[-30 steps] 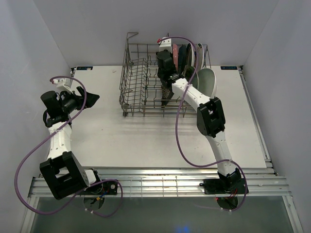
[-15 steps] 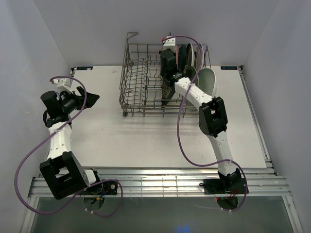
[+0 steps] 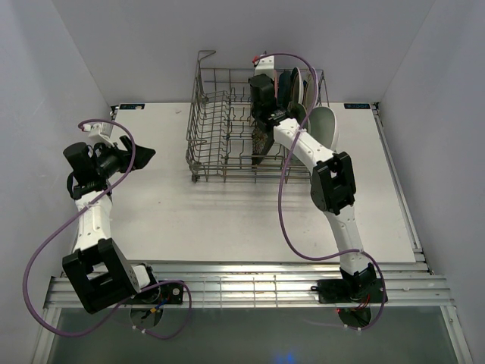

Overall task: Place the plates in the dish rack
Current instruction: Insert the plate into the dish rack.

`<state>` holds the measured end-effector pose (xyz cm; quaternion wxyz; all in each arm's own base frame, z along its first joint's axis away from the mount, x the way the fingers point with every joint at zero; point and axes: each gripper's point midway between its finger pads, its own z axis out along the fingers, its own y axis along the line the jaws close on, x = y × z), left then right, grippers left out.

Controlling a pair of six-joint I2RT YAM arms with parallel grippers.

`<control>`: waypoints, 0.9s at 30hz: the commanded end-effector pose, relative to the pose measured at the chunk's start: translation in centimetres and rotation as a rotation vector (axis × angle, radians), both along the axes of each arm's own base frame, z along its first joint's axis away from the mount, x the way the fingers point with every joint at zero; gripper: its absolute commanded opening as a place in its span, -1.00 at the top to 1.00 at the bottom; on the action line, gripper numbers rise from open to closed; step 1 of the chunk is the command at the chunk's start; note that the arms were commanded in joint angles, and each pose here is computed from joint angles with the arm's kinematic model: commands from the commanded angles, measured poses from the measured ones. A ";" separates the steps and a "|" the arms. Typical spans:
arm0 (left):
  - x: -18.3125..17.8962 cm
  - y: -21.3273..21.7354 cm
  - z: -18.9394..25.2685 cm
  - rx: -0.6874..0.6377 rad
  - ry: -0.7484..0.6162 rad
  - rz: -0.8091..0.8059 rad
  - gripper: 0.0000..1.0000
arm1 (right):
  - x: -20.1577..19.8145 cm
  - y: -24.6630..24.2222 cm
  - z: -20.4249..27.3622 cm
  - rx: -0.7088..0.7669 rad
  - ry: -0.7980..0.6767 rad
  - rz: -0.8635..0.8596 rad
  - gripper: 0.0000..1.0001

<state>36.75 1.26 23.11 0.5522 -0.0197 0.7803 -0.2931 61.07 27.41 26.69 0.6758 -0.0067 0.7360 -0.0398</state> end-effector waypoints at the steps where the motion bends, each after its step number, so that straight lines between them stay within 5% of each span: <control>1: -0.3 -0.3 1.9 0.027 -0.048 -0.012 -0.92 | -1.9 -0.8 12.3 0.188 -0.212 0.013 0.84; 27: -0.6 -0.3 2.0 0.040 -0.050 -0.007 -0.92 | -4.6 2.0 13.7 0.137 -0.226 0.023 0.84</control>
